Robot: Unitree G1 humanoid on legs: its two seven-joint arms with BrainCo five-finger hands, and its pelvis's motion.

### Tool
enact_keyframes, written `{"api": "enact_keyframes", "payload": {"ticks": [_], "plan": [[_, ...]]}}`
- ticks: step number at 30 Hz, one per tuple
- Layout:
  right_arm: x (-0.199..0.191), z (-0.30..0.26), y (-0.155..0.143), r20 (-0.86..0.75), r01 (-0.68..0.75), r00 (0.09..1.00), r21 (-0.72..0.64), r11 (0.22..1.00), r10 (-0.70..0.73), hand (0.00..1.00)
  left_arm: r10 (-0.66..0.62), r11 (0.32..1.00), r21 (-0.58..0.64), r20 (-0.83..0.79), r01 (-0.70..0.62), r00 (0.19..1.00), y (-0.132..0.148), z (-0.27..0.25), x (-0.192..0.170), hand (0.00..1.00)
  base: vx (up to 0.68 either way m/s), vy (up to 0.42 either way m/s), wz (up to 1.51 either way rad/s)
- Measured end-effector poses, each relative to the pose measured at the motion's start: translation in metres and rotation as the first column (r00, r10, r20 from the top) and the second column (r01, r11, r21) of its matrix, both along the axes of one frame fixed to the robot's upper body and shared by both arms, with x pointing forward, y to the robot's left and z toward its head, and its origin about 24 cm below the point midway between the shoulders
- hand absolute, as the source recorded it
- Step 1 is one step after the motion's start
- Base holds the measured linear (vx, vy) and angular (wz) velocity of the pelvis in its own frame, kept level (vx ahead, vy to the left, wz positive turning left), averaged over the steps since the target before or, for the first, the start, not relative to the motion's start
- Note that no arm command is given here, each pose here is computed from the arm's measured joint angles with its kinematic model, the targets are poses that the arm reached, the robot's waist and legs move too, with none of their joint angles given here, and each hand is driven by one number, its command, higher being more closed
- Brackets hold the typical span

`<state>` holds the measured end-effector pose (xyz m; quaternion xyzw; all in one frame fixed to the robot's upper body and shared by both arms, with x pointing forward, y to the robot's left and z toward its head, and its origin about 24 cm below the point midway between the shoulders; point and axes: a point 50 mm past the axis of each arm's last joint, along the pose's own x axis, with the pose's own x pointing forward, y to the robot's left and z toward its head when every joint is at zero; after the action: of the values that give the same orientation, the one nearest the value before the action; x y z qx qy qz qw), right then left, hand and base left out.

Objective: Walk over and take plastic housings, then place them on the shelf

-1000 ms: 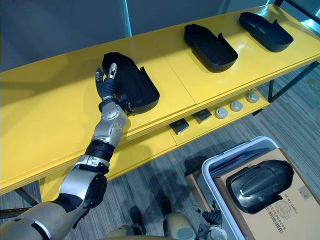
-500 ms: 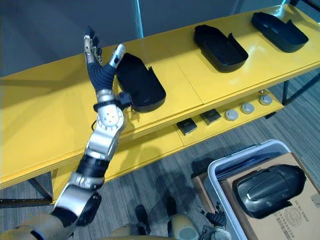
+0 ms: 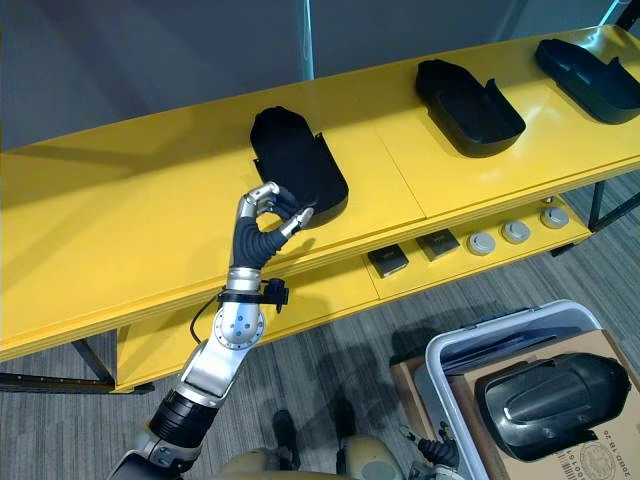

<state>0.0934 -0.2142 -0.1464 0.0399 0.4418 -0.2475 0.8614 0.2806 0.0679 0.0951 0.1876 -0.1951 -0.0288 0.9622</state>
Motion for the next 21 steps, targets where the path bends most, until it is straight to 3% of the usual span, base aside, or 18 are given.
{"api": "enact_keyframes", "payload": {"ticks": [5, 21], "plan": [[0.005, -0.001, -0.002, -0.002, 0.014, 1.0, 0.0, 1.0, -0.014, 0.0, -0.025, 0.995, 0.093, -0.11, 0.035, 0.994, 0.001, -0.024, 0.014, 1.0, -0.02, 0.03, -0.03], [0.015, 0.001, -0.002, 0.013, 0.023, 1.0, 0.001, 1.0, -0.023, 0.0, 0.015, 0.989, 0.147, -0.021, -0.012, 1.0, 0.003, 0.008, 0.054, 1.0, -0.01, 0.01, -0.04]]}}
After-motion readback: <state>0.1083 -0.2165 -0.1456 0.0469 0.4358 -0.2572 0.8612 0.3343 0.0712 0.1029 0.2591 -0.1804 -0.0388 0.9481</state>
